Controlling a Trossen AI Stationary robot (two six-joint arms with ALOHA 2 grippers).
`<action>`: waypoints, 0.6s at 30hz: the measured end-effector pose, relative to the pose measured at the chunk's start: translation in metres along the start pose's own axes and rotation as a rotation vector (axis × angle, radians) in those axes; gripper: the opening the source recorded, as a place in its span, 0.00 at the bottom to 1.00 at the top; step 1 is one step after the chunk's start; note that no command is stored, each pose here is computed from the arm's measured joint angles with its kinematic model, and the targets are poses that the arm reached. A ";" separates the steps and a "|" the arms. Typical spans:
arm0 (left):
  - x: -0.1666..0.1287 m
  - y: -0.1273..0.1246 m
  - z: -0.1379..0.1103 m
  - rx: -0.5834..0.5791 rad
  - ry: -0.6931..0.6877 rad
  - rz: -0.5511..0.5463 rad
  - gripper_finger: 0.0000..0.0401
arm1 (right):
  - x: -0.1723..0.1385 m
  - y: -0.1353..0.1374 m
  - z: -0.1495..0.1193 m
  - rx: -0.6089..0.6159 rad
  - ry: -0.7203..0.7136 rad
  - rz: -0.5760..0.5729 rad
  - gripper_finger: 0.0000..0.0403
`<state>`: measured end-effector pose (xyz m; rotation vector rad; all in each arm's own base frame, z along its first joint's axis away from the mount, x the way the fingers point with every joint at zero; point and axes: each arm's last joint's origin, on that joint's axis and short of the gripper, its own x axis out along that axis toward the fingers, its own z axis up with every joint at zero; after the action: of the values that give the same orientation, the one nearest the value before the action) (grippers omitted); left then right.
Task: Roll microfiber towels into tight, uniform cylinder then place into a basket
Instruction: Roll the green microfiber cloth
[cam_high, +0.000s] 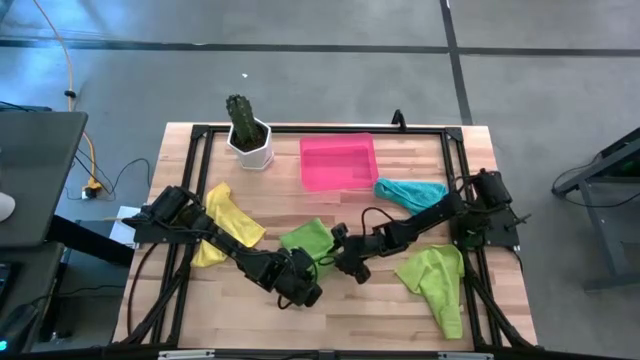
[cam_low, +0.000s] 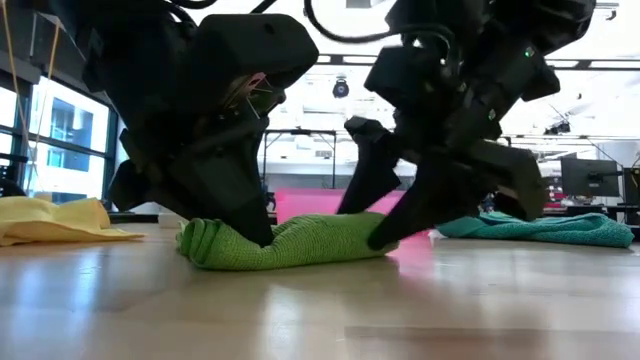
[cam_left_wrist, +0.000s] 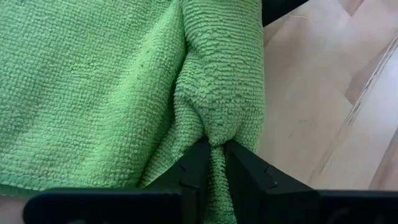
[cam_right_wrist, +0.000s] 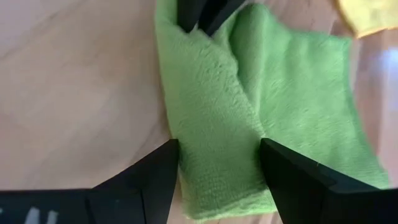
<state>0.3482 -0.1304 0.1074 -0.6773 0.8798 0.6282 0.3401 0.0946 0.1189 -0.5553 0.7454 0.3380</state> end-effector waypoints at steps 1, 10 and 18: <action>0.000 0.000 0.000 -0.001 -0.005 -0.002 0.12 | 0.001 0.000 -0.002 0.004 0.012 0.005 0.55; 0.002 -0.002 0.002 0.011 -0.023 -0.019 0.12 | 0.003 0.001 -0.005 0.020 0.041 0.020 0.52; 0.002 -0.003 0.002 0.015 -0.027 -0.028 0.12 | 0.003 0.004 -0.011 0.159 0.099 0.055 0.22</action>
<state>0.3524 -0.1298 0.1075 -0.6656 0.8478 0.6035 0.3345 0.0917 0.1093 -0.4044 0.8759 0.3008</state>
